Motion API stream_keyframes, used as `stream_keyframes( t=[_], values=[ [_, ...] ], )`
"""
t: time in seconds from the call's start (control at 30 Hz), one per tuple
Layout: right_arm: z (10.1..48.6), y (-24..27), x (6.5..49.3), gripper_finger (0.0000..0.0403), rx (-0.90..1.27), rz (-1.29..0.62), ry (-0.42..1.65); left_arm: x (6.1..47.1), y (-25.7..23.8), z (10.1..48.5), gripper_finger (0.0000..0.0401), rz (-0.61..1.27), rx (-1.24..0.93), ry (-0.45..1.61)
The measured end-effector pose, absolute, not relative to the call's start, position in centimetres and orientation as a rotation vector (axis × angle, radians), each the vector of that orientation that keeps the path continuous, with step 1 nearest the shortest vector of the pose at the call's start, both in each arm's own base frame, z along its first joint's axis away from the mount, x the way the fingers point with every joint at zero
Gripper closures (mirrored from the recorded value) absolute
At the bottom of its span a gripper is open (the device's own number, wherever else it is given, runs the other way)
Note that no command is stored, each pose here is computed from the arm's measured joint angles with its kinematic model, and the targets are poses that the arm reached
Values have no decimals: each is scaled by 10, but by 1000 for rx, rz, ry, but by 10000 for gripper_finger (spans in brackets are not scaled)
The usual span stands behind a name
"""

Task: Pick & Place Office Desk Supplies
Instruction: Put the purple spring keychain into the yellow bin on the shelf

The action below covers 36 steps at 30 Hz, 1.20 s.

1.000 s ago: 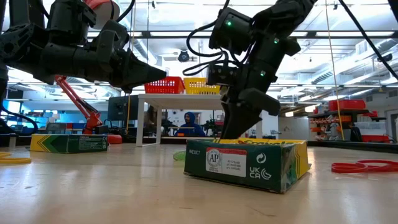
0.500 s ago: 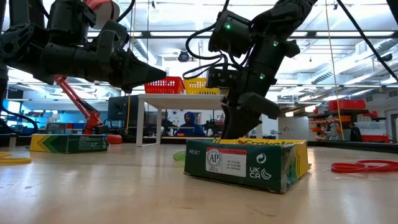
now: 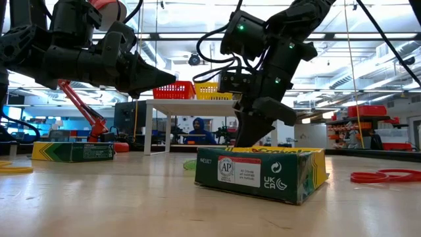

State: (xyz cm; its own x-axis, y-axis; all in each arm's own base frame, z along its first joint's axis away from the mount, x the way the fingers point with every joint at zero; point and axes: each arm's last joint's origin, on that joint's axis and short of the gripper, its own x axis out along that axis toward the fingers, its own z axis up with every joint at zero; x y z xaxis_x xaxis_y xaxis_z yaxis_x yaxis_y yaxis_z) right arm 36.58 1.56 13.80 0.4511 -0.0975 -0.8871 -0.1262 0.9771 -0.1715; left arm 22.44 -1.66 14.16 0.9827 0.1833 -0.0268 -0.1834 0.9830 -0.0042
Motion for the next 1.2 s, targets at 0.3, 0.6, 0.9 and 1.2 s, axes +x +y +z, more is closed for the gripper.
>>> stream_keyframes(
  t=[0.3, 0.6, 0.9, 1.2],
  values=[
    [198, 15, 363, 396, -207, 1, 935, 224, -17, 141, 385, 184, -4, 35],
    [300, -16, 365, 391, -264, -206, 690, 224, -16, 142, 385, 185, -3, 19],
    [319, -117, 376, 392, -246, -356, 679, 224, -17, 143, 385, 178, -13, 12],
    [292, -158, 382, 379, -162, -306, 698, 224, -17, 143, 385, 176, -12, 12]
  ],
)
